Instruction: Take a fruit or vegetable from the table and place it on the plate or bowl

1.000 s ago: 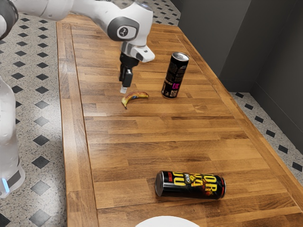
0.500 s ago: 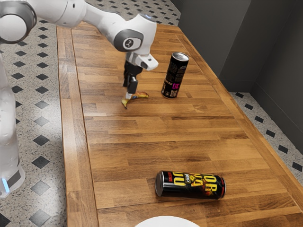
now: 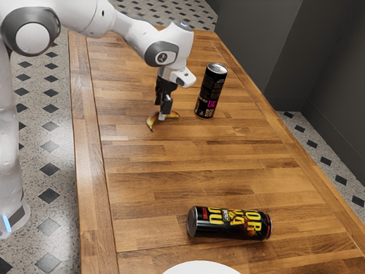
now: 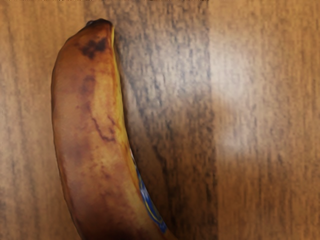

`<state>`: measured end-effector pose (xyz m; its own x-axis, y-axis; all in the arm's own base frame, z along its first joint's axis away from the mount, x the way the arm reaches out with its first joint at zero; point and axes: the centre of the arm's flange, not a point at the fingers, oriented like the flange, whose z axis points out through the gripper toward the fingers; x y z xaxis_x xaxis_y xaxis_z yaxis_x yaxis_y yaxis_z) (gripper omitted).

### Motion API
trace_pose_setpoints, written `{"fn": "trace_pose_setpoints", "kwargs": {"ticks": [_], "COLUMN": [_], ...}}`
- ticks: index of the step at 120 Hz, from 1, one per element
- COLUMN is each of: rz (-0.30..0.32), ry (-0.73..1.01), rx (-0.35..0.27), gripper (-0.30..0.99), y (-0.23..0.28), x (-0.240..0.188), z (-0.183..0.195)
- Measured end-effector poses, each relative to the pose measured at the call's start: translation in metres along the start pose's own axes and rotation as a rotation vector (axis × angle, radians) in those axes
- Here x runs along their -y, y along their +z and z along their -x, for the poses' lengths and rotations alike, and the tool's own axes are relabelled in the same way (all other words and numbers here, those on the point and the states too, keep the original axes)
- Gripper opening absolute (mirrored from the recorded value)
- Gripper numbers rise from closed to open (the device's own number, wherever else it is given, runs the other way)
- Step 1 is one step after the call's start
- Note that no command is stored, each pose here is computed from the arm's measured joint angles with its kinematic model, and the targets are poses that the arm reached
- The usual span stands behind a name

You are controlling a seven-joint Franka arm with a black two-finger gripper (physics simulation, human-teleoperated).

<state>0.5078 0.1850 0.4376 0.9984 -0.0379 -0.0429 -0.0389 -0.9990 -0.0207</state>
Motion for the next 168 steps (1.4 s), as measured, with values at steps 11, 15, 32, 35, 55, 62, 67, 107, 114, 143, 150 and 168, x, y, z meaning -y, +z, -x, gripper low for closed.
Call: {"fn": "trace_pose_setpoints", "kwargs": {"ticks": [11, 15, 32, 35, 55, 62, 67, 107, 114, 143, 150, 168], "rz": [-0.001, -0.002, -0.002, -0.002, -0.002, -0.002, -0.003, -0.007, -0.007, -0.01, -0.01, -0.01], "ry": [-0.007, -0.01, -0.022, -0.024, -0.037, -0.041, -0.043, -0.036, -0.04, -0.059, -0.054, -0.05], "rx": [0.002, 0.001, -0.002, -0.003, 0.002, 0.004, 0.006, -0.016, -0.018, -0.013, -0.012, -0.009], "gripper": [0.67, 0.67, 0.67, 0.67, 0.67, 0.67, 0.67, 0.67, 0.67, 0.67, 0.67, 0.65], "y": [0.005, 0.007, 0.012, 0.012, 0.02, 0.022, 0.025, 0.025, 0.024, 0.03, 0.031, 0.032], "x": [0.004, 0.005, 0.01, 0.011, 0.017, 0.019, 0.02, 0.016, 0.018, 0.029, 0.026, 0.024], "z": [-0.002, -0.003, -0.003, -0.003, -0.004, -0.004, -0.005, -0.014, -0.014, -0.016, -0.017, -0.018]}}
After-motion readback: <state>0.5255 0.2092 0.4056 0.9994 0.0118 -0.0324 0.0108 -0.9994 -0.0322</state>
